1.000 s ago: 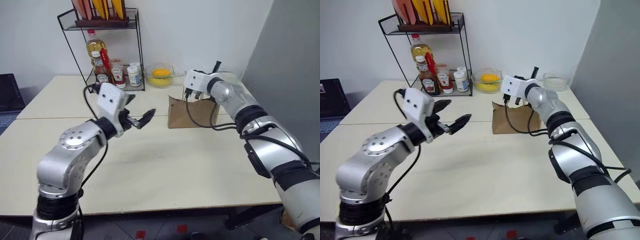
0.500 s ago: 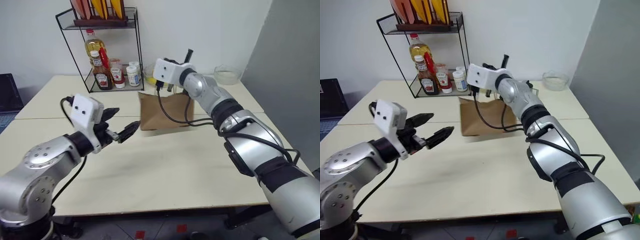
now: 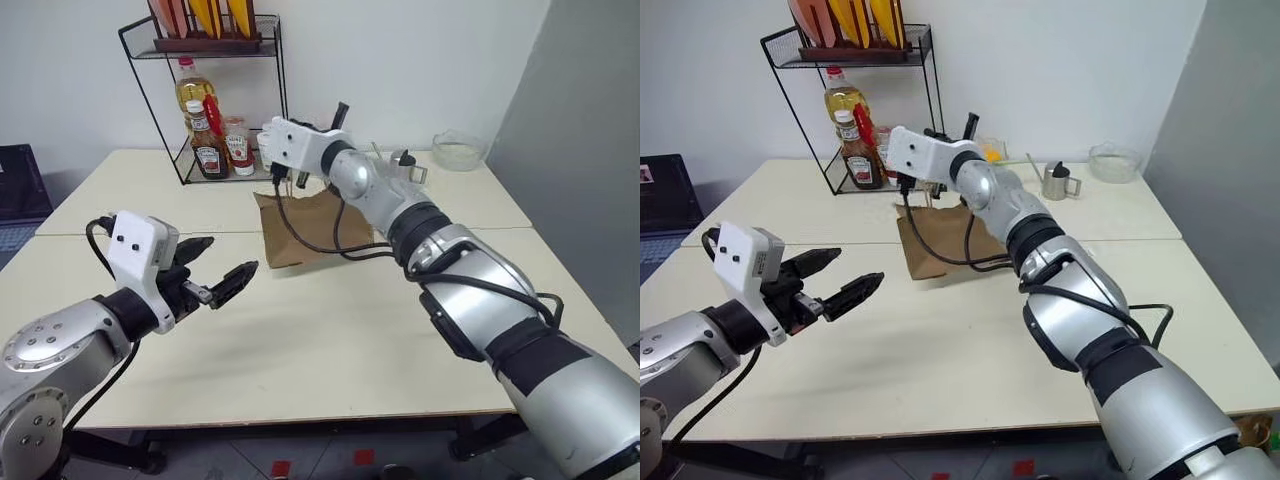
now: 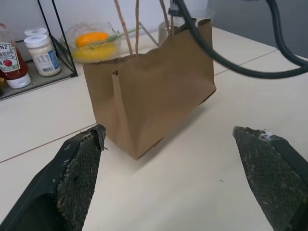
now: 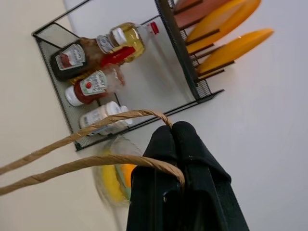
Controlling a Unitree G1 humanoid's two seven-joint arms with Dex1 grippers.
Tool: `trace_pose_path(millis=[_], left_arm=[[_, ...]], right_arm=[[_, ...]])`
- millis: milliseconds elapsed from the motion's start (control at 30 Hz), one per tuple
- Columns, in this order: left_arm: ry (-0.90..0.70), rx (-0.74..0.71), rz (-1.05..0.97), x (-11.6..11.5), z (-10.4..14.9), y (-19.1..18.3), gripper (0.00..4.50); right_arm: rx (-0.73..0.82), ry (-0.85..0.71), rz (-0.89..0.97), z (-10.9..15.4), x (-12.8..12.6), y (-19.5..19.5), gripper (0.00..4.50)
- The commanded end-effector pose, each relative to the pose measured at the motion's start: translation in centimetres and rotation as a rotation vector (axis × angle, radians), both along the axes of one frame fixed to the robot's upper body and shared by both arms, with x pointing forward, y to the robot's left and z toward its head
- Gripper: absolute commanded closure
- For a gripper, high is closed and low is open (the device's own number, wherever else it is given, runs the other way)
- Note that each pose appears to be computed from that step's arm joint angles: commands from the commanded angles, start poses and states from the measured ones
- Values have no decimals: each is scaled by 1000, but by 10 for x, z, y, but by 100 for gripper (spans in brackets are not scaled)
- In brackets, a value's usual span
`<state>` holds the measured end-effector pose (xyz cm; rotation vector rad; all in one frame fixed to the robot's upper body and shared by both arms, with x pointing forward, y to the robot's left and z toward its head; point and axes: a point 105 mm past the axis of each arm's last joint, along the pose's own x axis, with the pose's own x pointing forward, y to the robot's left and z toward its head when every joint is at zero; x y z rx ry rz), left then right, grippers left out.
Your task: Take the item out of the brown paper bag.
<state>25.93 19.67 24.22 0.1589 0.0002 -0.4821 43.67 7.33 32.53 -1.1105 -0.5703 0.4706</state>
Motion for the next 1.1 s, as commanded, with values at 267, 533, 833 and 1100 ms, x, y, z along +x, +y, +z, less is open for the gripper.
trace_pose_path(millis=[267,533,833,1100], left_arm=[[-40,15,26,-11,6,2,0],[-30,29,1,-6,8,3,0],[-19,40,-34,4,6,6,0],[0,2,-62,15,3,17,0]], right_arm=[[-32,50,27,-21,-1,5,448],[-27,159,140,-31,-5,1,212],[-31,280,271,-35,-10,-33,3],[99,480,399,-31,-42,-84,3]])
